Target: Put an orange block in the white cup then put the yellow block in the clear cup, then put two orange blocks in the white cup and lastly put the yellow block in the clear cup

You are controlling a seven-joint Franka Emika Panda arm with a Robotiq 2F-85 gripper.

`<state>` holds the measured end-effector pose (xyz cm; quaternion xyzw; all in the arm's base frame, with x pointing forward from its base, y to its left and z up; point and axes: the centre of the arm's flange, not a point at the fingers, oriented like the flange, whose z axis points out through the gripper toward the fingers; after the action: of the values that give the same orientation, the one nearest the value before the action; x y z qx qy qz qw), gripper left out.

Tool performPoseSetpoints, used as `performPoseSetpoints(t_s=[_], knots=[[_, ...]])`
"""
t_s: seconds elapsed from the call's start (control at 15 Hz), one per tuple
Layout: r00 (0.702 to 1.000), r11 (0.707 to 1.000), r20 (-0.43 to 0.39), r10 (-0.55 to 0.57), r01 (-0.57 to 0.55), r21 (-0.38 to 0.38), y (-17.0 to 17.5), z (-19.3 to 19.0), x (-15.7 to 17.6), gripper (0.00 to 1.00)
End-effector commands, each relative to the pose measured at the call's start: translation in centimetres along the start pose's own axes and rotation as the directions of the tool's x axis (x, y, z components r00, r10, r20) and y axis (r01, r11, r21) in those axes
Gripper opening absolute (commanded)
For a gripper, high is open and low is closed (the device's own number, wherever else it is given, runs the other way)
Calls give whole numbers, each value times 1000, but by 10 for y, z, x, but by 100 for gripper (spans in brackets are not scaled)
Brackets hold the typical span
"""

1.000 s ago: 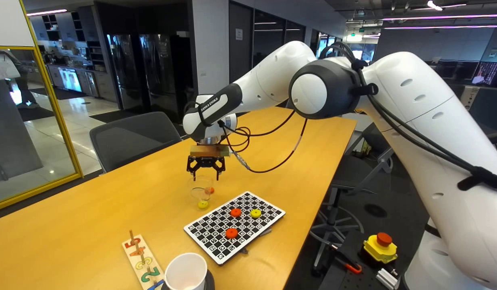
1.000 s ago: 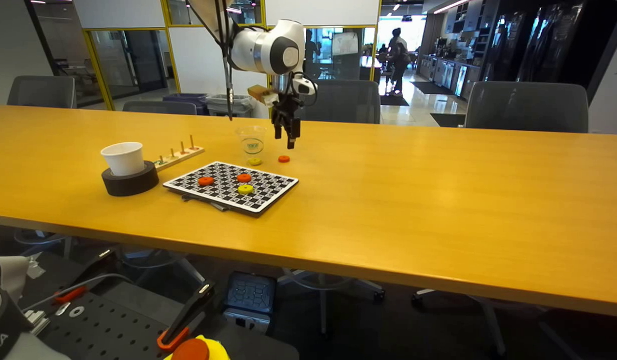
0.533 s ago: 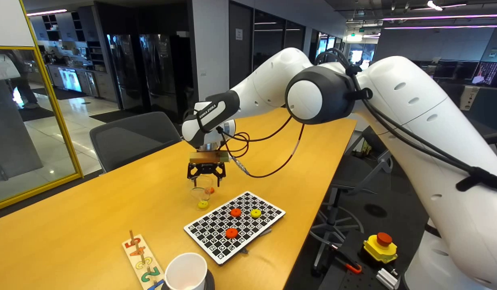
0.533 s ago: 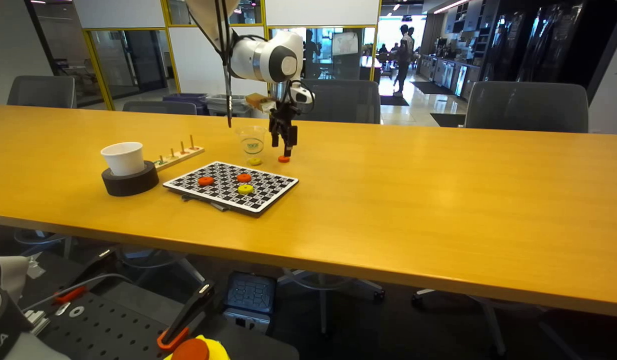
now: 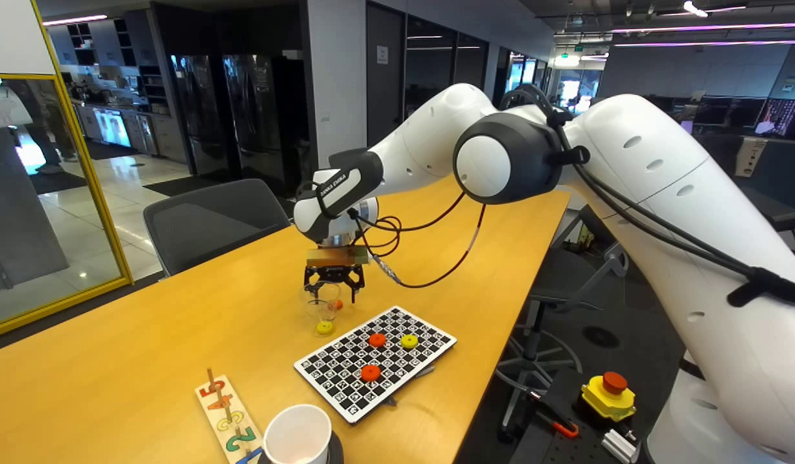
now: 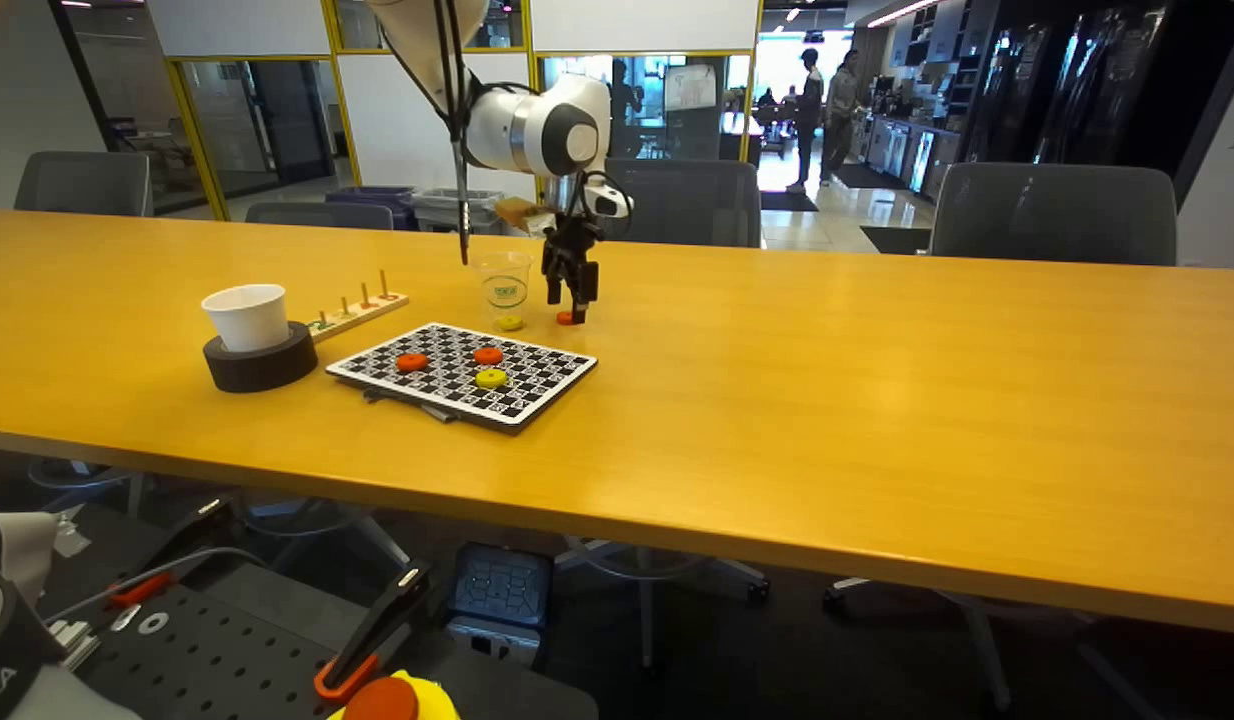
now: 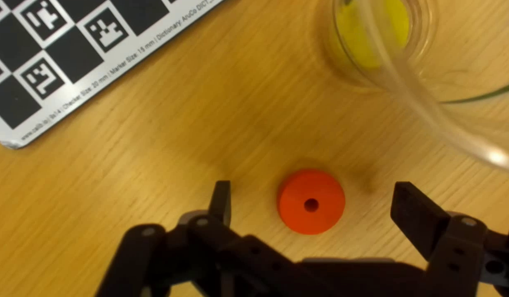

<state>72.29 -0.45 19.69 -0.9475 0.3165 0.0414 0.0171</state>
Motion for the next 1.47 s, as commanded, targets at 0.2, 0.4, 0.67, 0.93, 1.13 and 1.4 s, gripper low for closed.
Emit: performPoseSetpoints(t_s=[0.2,0.4,0.67,0.93,1.13,1.4], knots=[[1000,1000,-13,12,-12,-17,-6,-3,12,66],[1000,1000,-11,11,-11,-16,-6,-3,11,42],[1000,1000,-8,9,-9,-18,-6,-6,11,20],[999,1000,-48,10,-10,-14,-3,-30,0,21],[992,1000,-122,15,-17,-12,-1,-70,-15,21],[975,999,-221,16,-25,-37,-3,-128,-43,21]])
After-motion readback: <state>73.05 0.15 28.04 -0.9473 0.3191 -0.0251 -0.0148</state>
